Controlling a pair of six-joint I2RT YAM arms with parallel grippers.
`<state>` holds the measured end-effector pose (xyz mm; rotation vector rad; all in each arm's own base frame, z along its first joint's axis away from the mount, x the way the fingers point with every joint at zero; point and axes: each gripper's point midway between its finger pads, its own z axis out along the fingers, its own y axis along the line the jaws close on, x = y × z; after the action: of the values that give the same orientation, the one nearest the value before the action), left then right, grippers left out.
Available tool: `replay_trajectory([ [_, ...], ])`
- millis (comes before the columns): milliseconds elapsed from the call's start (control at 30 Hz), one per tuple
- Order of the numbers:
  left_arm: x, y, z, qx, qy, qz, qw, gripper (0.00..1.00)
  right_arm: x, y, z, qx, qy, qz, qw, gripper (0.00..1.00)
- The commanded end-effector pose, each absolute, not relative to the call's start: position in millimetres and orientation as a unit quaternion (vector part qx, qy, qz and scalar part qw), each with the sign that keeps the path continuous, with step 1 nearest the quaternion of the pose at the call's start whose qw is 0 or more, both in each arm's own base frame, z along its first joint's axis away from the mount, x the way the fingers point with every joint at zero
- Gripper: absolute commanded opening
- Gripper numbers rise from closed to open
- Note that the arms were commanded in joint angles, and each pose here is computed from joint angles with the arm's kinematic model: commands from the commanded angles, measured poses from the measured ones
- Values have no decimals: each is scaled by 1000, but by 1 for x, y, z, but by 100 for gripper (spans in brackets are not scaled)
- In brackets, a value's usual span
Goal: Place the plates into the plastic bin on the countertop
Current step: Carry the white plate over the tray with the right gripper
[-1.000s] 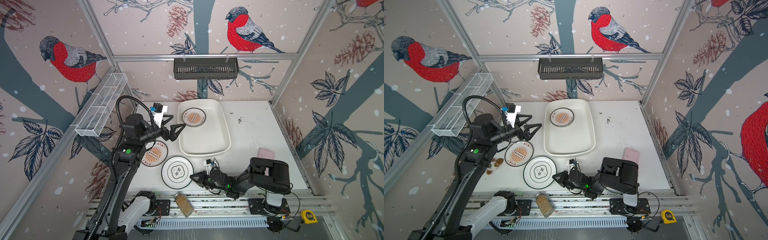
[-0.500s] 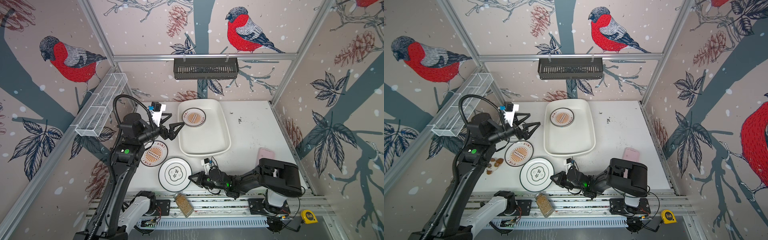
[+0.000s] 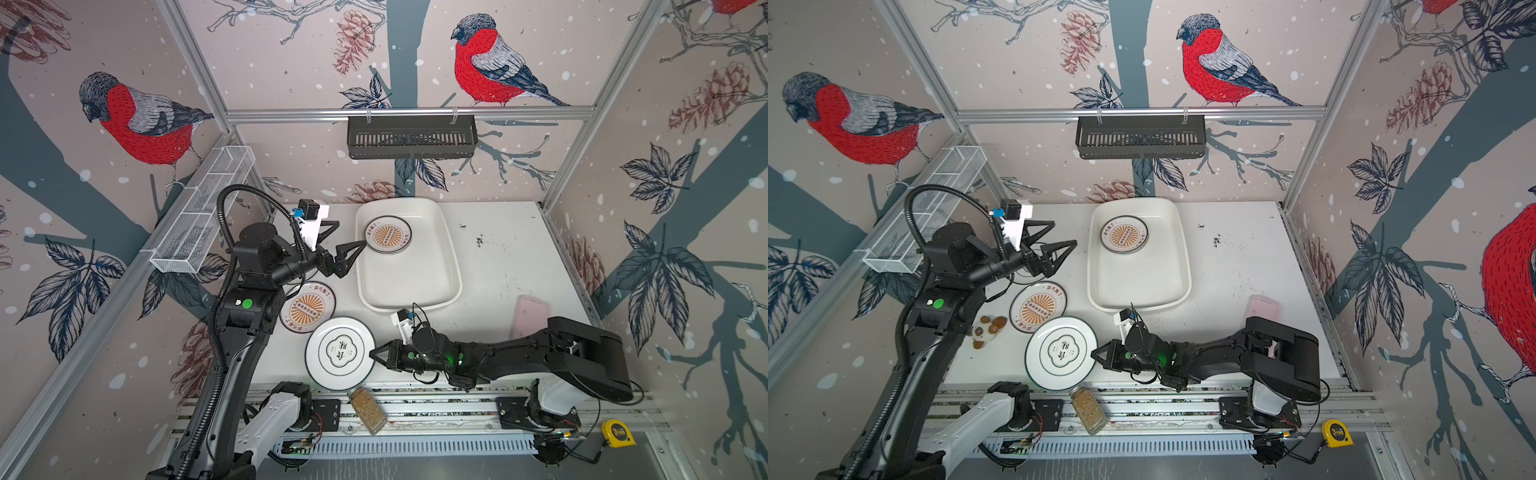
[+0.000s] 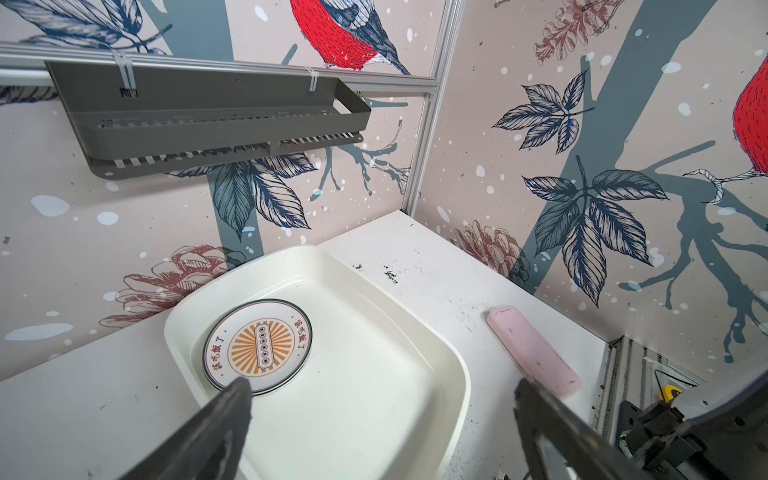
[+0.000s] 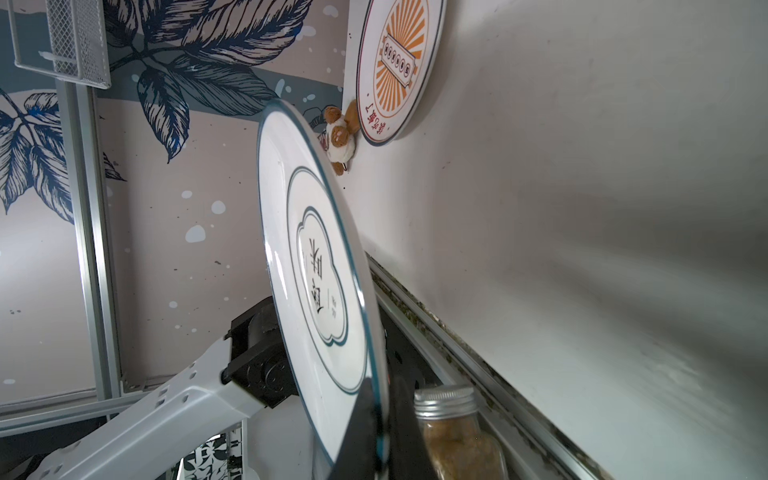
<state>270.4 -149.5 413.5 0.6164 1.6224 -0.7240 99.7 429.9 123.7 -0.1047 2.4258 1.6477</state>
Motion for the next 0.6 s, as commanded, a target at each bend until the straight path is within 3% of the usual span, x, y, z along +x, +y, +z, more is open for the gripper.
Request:
replay_trajectory([
  [0,268,-147,422,270,691,-297,601,98,103,429,134,-66,828,546,114,1],
  [300,260,-148,432,283,683,-297,604,98,156,395,170,-54,834,525,157,1],
  [567,264,-147,424,285,690,-289,600,98,243,338,203,-39,847,483,220,2],
])
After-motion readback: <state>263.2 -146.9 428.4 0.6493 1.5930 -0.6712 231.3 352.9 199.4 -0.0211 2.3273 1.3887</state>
